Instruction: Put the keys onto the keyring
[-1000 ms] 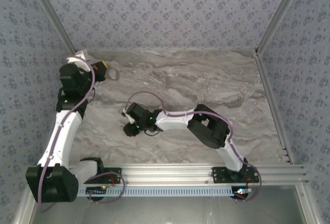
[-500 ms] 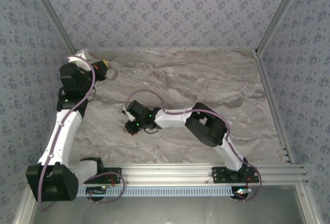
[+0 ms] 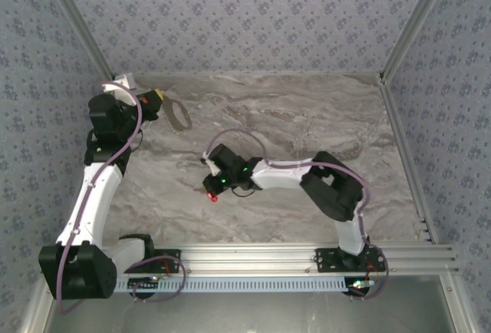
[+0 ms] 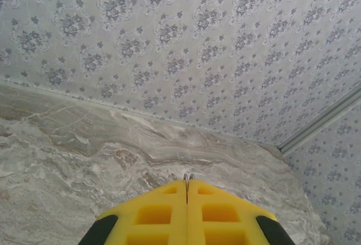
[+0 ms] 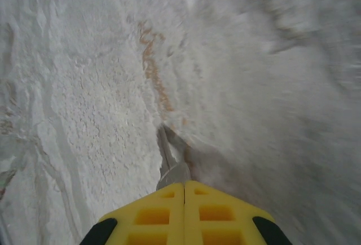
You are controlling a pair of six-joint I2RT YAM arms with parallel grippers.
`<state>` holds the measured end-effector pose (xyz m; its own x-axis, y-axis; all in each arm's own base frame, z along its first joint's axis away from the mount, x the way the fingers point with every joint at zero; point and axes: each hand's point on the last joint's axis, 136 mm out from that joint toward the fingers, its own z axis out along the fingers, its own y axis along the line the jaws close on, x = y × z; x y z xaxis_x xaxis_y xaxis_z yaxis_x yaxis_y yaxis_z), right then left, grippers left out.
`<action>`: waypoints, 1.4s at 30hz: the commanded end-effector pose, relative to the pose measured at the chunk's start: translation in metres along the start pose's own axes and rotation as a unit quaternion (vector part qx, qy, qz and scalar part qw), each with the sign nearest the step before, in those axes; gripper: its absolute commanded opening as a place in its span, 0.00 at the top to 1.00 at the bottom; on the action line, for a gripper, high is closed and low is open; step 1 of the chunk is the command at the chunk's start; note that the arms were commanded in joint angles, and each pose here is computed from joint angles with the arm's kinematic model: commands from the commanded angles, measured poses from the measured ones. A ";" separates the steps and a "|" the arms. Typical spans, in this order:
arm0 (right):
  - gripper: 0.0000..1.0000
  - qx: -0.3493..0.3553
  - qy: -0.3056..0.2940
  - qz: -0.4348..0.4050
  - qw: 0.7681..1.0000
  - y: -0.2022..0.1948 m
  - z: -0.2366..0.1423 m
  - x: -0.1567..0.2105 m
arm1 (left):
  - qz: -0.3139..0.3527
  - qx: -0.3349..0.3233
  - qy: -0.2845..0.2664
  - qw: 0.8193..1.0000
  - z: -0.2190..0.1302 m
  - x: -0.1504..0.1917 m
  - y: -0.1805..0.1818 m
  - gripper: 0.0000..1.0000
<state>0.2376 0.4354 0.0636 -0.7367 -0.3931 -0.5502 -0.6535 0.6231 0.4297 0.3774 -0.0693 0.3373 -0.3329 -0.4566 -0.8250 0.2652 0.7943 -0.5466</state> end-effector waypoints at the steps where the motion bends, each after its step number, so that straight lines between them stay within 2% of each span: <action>1: 1.00 -0.010 -0.052 0.013 0.999 -0.001 -0.037 -0.020 | 0.006 0.034 -0.012 0.999 -0.003 -0.007 -0.015 1.00; 5: 1.00 -0.005 -0.091 0.033 0.995 -0.020 -0.076 -0.028 | 0.011 0.053 0.004 0.999 -0.001 0.007 -0.028 1.00; 10: 1.00 -0.002 -0.153 0.056 0.987 -0.044 -0.139 -0.044 | 0.055 0.107 0.040 0.992 0.004 0.038 -0.065 1.00; 18: 1.00 0.023 -0.269 0.071 0.960 -0.060 -0.260 -0.068 | 0.140 0.217 0.063 0.964 0.003 0.084 -0.133 1.00; 23: 1.00 0.026 -0.323 0.063 0.944 -0.053 -0.312 -0.077 | 0.167 0.274 0.061 0.945 0.000 0.102 -0.168 1.00; 31: 1.00 0.003 -0.363 0.039 0.931 -0.031 -0.345 -0.099 | 0.205 0.349 0.084 0.911 -0.012 0.127 -0.218 1.00; 42: 1.00 -0.018 -0.361 0.019 0.932 -0.015 -0.341 -0.098 | 0.212 0.404 0.097 0.884 -0.019 0.140 -0.261 1.00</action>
<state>0.2669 0.2290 0.3412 -0.4833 0.1914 -0.8542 -0.6091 0.6273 0.4852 0.2512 -0.3271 0.3346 -0.2662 -0.0029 -0.9639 0.9036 0.3473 -0.2506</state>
